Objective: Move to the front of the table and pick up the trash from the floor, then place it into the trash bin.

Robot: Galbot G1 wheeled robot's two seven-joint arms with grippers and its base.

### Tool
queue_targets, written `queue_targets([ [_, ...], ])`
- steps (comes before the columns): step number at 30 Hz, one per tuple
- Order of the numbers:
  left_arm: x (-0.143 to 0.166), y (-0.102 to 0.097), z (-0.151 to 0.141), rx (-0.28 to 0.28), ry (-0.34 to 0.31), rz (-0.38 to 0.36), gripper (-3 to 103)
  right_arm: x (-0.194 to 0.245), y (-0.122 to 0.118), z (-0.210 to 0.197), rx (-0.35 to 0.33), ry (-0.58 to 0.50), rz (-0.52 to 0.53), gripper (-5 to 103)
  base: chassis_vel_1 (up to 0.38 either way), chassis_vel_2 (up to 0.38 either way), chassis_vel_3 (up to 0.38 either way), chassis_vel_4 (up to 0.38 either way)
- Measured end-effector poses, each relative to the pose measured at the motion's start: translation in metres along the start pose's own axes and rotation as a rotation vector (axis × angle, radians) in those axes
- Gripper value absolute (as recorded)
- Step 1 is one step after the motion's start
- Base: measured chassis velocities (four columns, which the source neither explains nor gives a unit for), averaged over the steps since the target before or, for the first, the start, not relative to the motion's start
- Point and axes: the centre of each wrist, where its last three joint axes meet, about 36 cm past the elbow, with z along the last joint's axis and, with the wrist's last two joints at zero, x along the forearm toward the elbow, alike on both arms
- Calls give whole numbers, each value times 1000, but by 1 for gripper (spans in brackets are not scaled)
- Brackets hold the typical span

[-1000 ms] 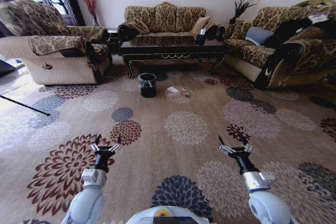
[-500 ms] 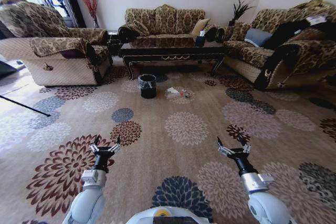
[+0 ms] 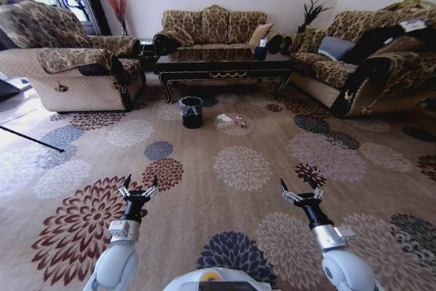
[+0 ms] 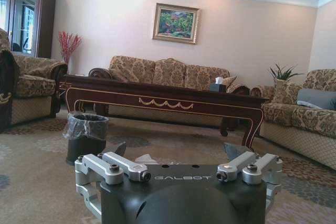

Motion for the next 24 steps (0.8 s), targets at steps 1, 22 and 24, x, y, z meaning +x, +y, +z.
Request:
queue_targets([
  [1,0,0,0,0,0,0,100,0,0,0,0,0,0,100,-145,167,163,-153],
  [22,0,0,3,6,5,-7,100,0,2,-1,3,5,-3,100,-183,190,170,-180],
  [24,0,0,3,6,5,-7,100,0,2,-1,3,5,-3,100,-168,110,155,-131],
])
